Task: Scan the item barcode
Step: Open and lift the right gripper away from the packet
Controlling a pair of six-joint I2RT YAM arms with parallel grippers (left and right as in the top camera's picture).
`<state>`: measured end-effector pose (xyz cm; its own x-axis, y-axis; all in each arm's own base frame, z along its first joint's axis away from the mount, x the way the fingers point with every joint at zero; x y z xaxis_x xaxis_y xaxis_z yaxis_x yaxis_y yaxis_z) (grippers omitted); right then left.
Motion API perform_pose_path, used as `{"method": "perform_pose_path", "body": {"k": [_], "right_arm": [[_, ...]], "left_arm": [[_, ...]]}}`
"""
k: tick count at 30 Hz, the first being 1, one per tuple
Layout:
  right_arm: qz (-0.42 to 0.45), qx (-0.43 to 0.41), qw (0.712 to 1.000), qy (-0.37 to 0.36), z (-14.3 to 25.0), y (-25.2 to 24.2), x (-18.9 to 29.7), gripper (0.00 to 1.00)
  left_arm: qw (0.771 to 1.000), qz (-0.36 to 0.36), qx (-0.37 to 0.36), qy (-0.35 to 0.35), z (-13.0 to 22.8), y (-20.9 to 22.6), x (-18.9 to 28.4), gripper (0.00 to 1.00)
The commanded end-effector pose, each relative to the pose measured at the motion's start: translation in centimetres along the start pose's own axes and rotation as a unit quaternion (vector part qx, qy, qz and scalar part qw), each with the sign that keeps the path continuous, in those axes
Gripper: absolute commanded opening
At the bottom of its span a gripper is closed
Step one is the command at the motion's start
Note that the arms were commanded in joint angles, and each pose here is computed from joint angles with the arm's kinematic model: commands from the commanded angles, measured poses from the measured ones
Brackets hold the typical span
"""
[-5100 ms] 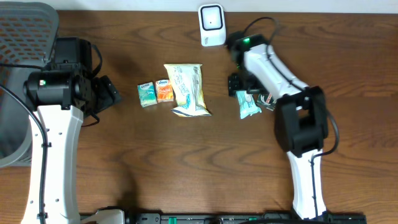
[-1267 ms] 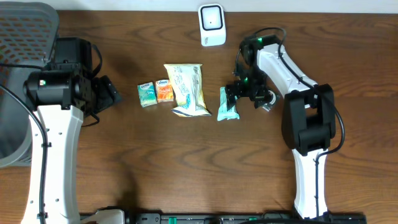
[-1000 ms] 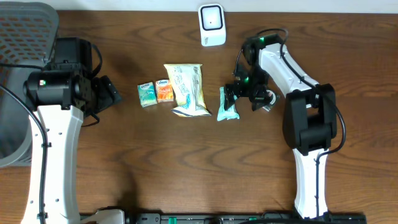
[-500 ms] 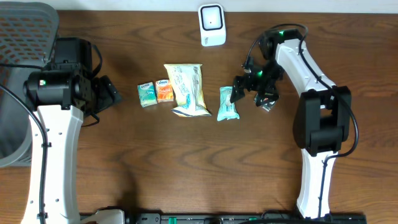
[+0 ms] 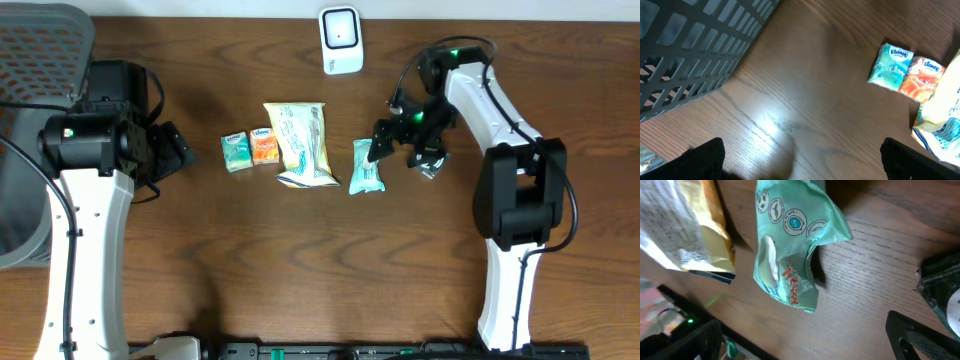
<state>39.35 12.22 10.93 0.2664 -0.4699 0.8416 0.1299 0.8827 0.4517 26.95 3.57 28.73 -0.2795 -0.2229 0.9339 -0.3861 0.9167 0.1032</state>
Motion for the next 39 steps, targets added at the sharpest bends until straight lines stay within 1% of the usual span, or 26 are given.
{"method": "perform_pose_path", "body": {"k": [1, 7, 10, 12, 36, 39], "right_arm": [[-0.043, 0.018, 0.999, -0.021, 0.0, 0.8, 1.9, 0.99], [-0.059, 0.005, 0.998, -0.030, -0.4, -0.3, 2.8, 0.99], [-0.126, 0.029, 0.991, -0.035, -0.5, -0.2, 3.9, 0.99], [-0.146, 0.045, 0.988, -0.037, -0.5, -0.1, 4.2, 0.99], [-0.145, 0.042, 0.988, -0.029, -0.5, -0.1, 2.8, 0.99], [-0.161, 0.040, 0.986, -0.023, -0.5, 0.0, 2.1, 0.99]], "left_arm": [[1.000, -0.006, 0.006, 0.002, 0.0, 0.2, -0.2, 0.98], [1.000, -0.006, 0.006, 0.002, 0.0, 0.2, -0.2, 0.98], [1.000, -0.006, 0.006, 0.002, 0.0, 0.2, -0.2, 0.98], [1.000, -0.006, 0.006, 0.002, 0.0, 0.2, -0.2, 0.98], [1.000, -0.006, 0.006, 0.002, 0.0, 0.2, -0.2, 0.98], [1.000, -0.006, 0.006, 0.002, 0.0, 0.2, -0.2, 0.98]]}}
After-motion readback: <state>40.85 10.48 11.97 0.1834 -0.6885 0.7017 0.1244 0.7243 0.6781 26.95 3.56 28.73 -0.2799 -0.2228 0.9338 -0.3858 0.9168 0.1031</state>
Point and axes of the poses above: each gripper's point midway between its finger pads, its own x axis back along the fingers, its own y axis along the line the jaws close on, z = x × y, the point moved 6 cm from there along x, back along the fingers, and after that the axes turned 12 degrees about -x, right-handed, at the moved point
